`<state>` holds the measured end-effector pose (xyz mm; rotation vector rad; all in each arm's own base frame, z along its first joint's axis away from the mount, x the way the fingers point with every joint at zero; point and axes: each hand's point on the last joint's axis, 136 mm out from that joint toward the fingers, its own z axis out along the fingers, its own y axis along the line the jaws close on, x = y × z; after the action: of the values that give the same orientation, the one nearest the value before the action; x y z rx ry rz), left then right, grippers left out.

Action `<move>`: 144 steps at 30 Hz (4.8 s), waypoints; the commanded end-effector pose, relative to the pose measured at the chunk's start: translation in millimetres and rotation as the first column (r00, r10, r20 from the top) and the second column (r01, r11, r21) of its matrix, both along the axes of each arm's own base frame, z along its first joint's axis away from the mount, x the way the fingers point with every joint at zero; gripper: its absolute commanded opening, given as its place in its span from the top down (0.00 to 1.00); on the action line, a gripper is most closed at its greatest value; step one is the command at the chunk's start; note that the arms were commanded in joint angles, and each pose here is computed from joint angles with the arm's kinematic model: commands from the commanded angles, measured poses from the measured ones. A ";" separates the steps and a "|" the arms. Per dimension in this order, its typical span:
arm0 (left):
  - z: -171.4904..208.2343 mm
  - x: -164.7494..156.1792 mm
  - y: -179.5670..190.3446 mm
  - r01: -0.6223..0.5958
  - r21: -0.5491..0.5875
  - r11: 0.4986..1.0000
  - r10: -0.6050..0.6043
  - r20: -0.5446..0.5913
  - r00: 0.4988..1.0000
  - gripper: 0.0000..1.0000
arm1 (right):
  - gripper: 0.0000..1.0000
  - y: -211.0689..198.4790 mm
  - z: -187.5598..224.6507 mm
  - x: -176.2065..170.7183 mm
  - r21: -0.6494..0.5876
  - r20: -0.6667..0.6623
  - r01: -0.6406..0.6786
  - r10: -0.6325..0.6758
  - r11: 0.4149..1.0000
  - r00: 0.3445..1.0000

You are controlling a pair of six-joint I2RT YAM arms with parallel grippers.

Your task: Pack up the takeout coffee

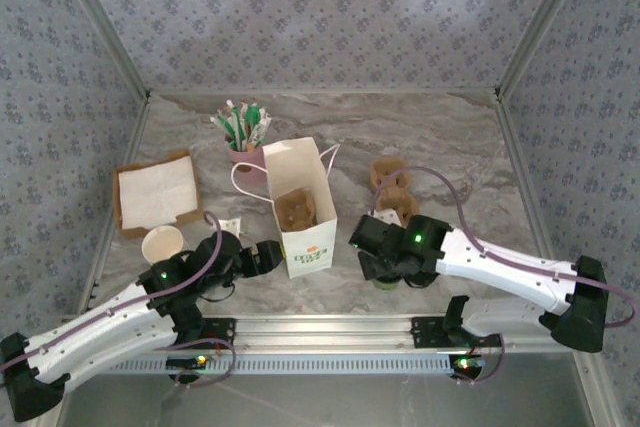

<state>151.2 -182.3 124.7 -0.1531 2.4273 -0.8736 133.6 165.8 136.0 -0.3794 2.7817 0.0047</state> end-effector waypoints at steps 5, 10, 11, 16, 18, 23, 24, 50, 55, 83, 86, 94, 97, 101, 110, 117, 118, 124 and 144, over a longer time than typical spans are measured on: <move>-0.3 -2.9 3.8 0.010 0.018 1.000 -0.010 -0.004 1.000 0.13 | 0.07 -20.9 10.0 -7.0 0.013 -0.039 0.090 -0.089 0.996 0.995; 5.2 -3.7 9.4 0.010 0.046 0.999 -0.010 -0.001 1.000 0.05 | 0.00 -29.0 17.7 -9.0 0.009 -0.087 0.112 -0.111 0.994 0.990; 6.9 -3.7 11.2 0.008 0.054 0.999 -0.008 0.000 1.000 0.02 | 0.00 -33.6 19.9 -7.0 -0.004 -0.083 0.142 -0.142 0.990 0.986; 16.5 -3.7 18.7 0.001 0.070 0.998 -0.002 0.011 1.000 0.01 | 0.00 -35.3 31.6 2.3 0.022 -0.099 0.220 -0.217 0.975 0.971; 21.2 -3.5 20.6 -0.004 0.066 0.998 0.002 0.019 1.000 0.01 | 0.00 -31.3 35.9 8.0 0.037 -0.097 0.205 -0.201 0.978 0.975; 21.4 -5.9 29.1 -0.013 0.092 0.996 0.012 0.010 1.000 0.00 | 0.00 -9.5 37.3 9.7 0.095 -0.152 0.088 -0.073 0.992 0.986; 22.1 -5.9 29.8 -0.014 0.091 0.996 0.013 0.011 1.000 0.01 | 0.00 -6.7 34.7 8.3 0.109 -0.181 0.087 -0.066 0.990 0.981; 11.2 -8.7 34.7 -0.025 0.081 0.996 0.025 0.001 1.000 0.01 | 0.10 -4.6 -0.3 -2.3 -0.066 -0.281 0.005 -0.024 0.998 0.959; 9.9 -8.2 33.7 -0.026 0.078 0.997 0.027 -0.002 1.000 0.01 | 0.10 -7.1 -0.8 -7.6 -0.069 -0.302 0.000 -0.021 0.998 0.953; 8.3 -8.2 32.3 -0.026 0.080 0.996 0.027 -0.011 1.000 0.01 | 0.18 -13.8 -10.0 -12.7 -0.093 -0.338 -0.013 -0.019 0.996 0.941; 8.7 -8.2 32.1 -0.026 0.077 0.997 0.027 -0.011 1.000 0.01 | 0.18 -13.7 -9.9 -11.8 -0.094 -0.335 -0.013 -0.020 0.996 0.942; 9.8 -7.8 32.2 -0.028 0.075 0.997 0.028 -0.008 1.000 0.01 | 0.18 -13.8 -12.6 -9.6 -0.103 -0.333 -0.010 -0.025 0.995 0.943; 11.2 -7.4 32.4 -0.029 0.075 0.997 0.029 -0.005 1.000 0.00 | 0.18 -13.4 -14.3 -9.3 -0.105 -0.334 -0.010 -0.026 0.994 0.942; 12.5 -7.5 33.0 -0.030 0.075 0.997 0.030 -0.002 1.000 0.01 | 0.19 -13.3 -15.9 -9.0 -0.108 -0.336 -0.010 -0.027 0.994 0.942; 30.3 -6.4 44.1 -0.056 0.091 0.994 0.053 0.036 0.998 0.01 | 0.30 -16.7 -7.6 -10.5 -0.094 -0.319 -0.009 -0.022 0.996 0.947; 82.9 -3.0 61.5 -0.094 0.100 0.991 0.080 0.134 0.988 0.01 | 0.31 -23.5 10.7 -10.5 -0.074 -0.275 -0.004 -0.017 0.997 0.961; 94.7 -1.6 65.1 -0.104 0.102 0.989 0.087 0.159 0.983 0.01 | 0.31 -25.8 15.2 -10.8 -0.073 -0.266 -0.003 -0.017 0.997 0.964; 169.6 12.5 70.4 -0.120 0.153 0.981 0.070 0.300 0.951 0.01 | 0.31 -42.8 57.0 -4.6 -0.033 -0.159 0.041 -0.046 0.999 0.986; 254.0 184.5 -29.7 0.142 0.174 0.975 -0.174 0.190 0.966 0.01 | 0.32 -52.4 208.7 15.8 0.223 0.185 -0.044 0.002 0.974 0.983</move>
<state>333.6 -195.4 366.2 0.0746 2.3384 -0.5770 150.8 120.5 330.8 -0.2936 2.5936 0.2977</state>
